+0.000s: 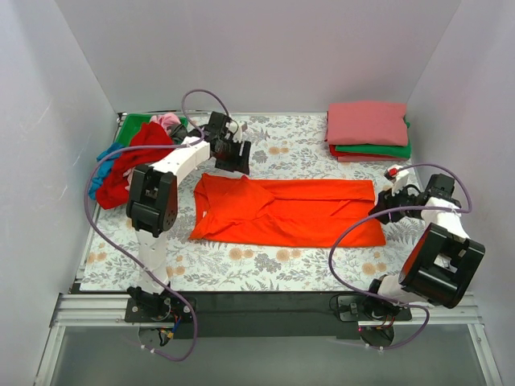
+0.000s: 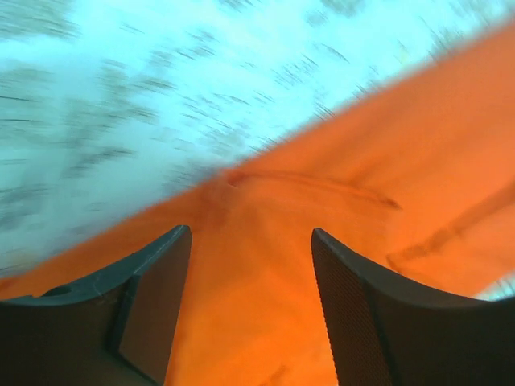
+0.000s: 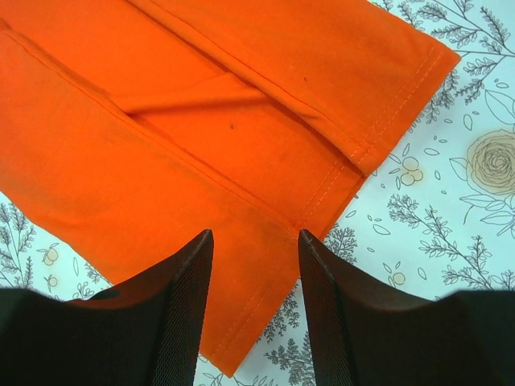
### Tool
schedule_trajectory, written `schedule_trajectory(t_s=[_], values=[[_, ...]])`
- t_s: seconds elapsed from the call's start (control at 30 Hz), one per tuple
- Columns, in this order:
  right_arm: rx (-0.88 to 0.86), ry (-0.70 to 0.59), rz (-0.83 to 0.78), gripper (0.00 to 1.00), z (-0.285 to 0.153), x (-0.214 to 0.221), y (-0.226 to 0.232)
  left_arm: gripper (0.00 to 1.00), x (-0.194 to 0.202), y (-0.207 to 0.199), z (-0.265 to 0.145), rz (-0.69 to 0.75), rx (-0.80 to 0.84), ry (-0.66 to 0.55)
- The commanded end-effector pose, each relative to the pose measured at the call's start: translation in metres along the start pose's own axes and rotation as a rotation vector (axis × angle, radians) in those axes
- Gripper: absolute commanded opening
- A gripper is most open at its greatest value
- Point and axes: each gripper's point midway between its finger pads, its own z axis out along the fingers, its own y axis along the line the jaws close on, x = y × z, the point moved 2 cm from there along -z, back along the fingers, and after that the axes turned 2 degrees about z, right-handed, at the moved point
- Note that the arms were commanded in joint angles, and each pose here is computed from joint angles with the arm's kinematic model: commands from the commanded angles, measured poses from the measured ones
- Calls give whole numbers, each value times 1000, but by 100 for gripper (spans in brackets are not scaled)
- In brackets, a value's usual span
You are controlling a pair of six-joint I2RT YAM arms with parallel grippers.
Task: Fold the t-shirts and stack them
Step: Fold the tshirt
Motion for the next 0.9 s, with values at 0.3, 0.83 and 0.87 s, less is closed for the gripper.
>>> schedule_trajectory(t_s=[0.3,0.83,0.87], values=[[-231,-16,-440,63,13,-38,103,90,35,-52,-209,-349,-97,-602],[-126,130,-201,62,18,-9,95,78,228,19,-144,-1277,-574,-331],[-124,132,-195,62,18,-8,95,77,229,22,-142,-1278,-585,-327]])
